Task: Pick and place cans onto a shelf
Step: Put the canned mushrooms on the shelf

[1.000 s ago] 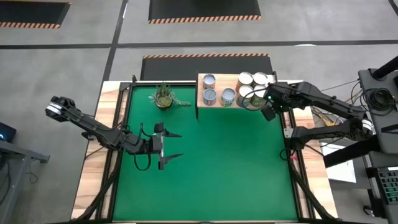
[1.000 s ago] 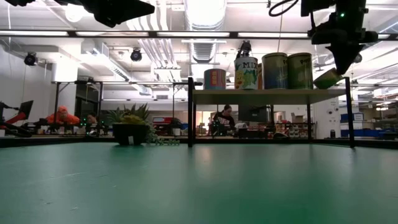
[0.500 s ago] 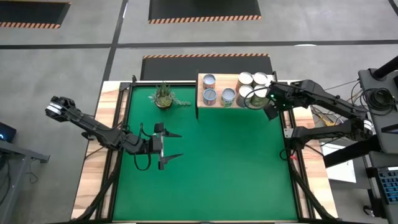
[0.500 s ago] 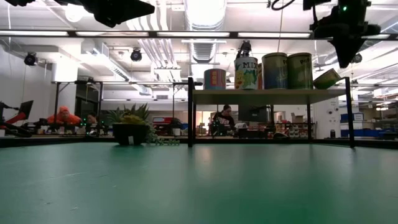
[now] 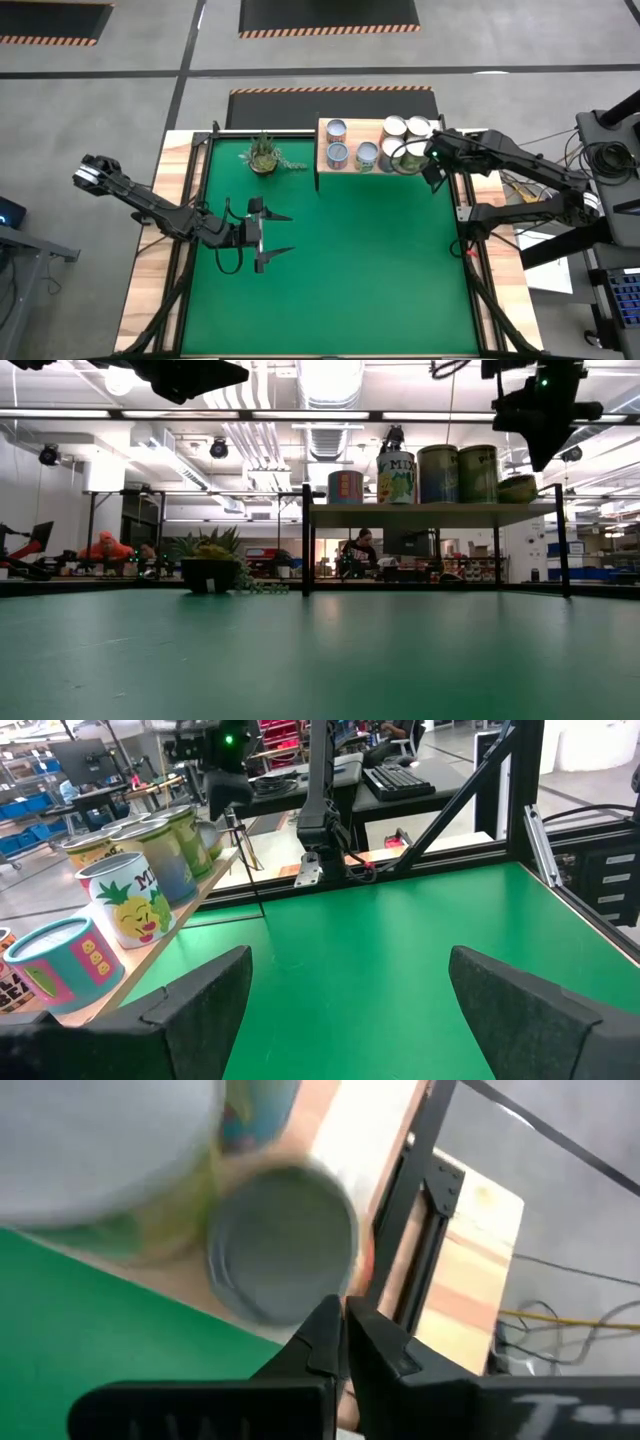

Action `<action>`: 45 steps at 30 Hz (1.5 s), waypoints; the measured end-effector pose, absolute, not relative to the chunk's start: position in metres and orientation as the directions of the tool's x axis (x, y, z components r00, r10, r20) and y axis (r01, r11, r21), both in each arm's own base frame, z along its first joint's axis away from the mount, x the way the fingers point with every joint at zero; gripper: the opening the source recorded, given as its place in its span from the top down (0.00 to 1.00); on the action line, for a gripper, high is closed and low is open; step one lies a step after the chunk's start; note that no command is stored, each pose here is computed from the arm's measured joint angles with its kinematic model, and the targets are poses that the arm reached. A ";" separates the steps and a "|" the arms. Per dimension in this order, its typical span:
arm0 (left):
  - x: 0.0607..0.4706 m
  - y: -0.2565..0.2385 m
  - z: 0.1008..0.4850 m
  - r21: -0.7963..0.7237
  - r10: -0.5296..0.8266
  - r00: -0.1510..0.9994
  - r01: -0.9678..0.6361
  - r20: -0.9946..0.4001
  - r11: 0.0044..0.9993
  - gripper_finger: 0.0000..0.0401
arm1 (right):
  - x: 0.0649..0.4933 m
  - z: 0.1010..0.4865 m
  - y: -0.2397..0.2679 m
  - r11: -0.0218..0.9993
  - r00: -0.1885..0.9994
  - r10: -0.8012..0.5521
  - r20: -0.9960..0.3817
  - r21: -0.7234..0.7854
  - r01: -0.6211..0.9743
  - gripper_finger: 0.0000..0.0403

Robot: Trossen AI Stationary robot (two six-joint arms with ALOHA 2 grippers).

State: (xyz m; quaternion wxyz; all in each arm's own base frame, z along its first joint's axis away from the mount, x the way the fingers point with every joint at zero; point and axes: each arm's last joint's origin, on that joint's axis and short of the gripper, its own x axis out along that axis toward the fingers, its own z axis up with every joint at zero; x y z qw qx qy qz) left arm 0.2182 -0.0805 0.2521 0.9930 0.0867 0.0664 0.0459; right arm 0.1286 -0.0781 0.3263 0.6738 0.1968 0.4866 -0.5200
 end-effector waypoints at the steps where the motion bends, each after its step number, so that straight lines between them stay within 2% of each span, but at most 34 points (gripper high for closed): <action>1: 0.218 -0.080 0.252 0.178 0.103 0.987 -0.080 -0.124 0.981 0.20 | 0.128 0.324 -0.078 0.384 -0.026 -0.502 -0.864 -0.250 0.889 0.98; 10: 0.218 -0.080 0.252 0.178 0.102 0.987 -0.079 -0.124 0.981 0.20 | 0.127 0.332 -0.077 0.389 -0.010 -0.503 -0.864 -0.237 0.890 0.98; 18: 0.218 -0.081 0.253 0.173 0.102 0.988 -0.081 -0.114 0.982 0.20 | 0.133 0.337 -0.083 0.375 0.010 -0.609 -0.793 -0.276 0.885 0.98; 26: 0.218 -0.081 0.253 0.173 0.102 0.988 -0.082 -0.113 0.982 0.20 | 0.134 0.329 -0.090 0.394 0.041 -0.640 -0.767 -0.282 0.875 0.98; 30: 0.218 -0.081 0.253 0.172 0.102 0.988 -0.081 -0.113 0.982 0.20 | 0.122 0.327 -0.088 0.375 0.061 -0.653 -0.755 -0.252 0.892 0.98; 35: 0.218 -0.081 0.253 0.172 0.102 0.988 -0.081 -0.112 0.982 0.20 | 0.112 0.319 -0.084 0.375 0.140 -0.662 -0.736 -0.163 0.913 0.98; 45: 0.218 -0.081 0.253 0.171 0.101 0.989 -0.082 -0.111 0.982 0.20 | 0.116 0.294 -0.086 0.405 0.219 -0.690 -0.690 -0.118 0.907 0.98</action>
